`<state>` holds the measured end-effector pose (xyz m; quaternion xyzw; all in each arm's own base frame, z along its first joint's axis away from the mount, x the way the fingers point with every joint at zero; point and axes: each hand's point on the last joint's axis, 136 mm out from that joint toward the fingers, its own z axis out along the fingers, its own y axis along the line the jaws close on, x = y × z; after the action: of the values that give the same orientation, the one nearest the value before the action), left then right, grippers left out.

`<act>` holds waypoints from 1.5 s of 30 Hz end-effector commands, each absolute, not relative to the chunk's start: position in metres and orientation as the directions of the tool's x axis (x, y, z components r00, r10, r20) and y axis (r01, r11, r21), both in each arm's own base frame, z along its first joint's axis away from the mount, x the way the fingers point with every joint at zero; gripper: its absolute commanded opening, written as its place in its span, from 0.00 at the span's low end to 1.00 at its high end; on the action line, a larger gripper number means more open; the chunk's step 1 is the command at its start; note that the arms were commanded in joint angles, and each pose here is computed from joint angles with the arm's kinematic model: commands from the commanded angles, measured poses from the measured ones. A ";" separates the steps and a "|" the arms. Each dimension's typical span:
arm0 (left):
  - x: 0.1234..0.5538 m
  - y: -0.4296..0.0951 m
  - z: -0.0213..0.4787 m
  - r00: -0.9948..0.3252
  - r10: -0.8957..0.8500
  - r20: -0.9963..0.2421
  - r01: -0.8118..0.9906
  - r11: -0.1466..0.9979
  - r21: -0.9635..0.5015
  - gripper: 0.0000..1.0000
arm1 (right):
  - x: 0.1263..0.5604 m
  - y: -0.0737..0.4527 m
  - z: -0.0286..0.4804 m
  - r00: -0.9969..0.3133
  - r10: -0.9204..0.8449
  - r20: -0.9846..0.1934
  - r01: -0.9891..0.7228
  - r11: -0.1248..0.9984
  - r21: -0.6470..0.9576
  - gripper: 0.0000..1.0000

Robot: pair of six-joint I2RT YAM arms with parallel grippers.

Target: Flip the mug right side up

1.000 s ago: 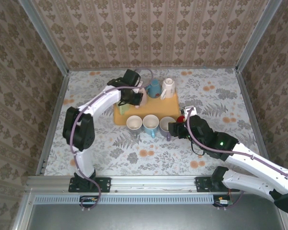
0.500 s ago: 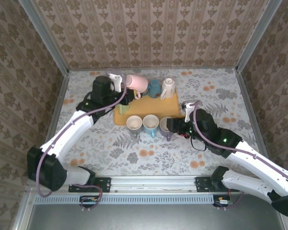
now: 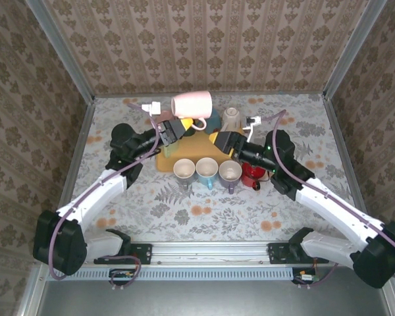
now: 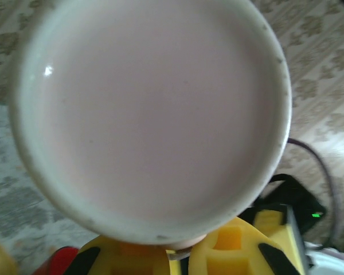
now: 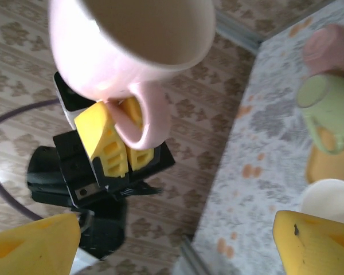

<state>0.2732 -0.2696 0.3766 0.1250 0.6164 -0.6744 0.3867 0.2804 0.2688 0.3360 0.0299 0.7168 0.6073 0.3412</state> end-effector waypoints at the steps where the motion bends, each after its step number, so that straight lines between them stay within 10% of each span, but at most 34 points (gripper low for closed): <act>1: 0.235 -0.255 0.440 -0.589 -0.438 -0.679 0.791 -0.141 -0.596 0.00 | 0.266 0.281 0.382 -0.785 0.433 -0.443 -0.473 0.044 0.880 0.88; 21: 0.211 -0.272 0.425 -0.628 -0.377 -0.681 0.770 -0.173 -0.615 0.00 | 0.285 0.289 0.402 -0.739 0.476 -0.476 -0.527 0.031 0.849 0.72; 33: 0.203 -0.285 0.401 -0.633 -0.309 -0.709 0.766 -0.118 -0.632 0.01 | 0.284 0.281 0.407 -0.711 0.516 -0.478 -0.535 0.045 0.844 0.03; 38: 0.206 -0.282 0.378 -0.641 -0.274 -0.717 0.749 -0.016 -0.663 0.58 | 0.278 0.271 0.403 -0.684 0.526 -0.506 -0.532 0.115 0.839 0.00; 45: 0.218 -0.245 0.343 -0.552 -0.203 -0.809 0.710 0.395 -0.583 0.81 | 0.271 0.254 0.349 -0.631 0.377 -0.678 -0.461 0.521 0.719 0.00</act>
<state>0.2080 -0.2637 0.3668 0.1756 0.6447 -0.6241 0.4049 0.2769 0.2661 0.3528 0.0123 0.7204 0.5806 0.3793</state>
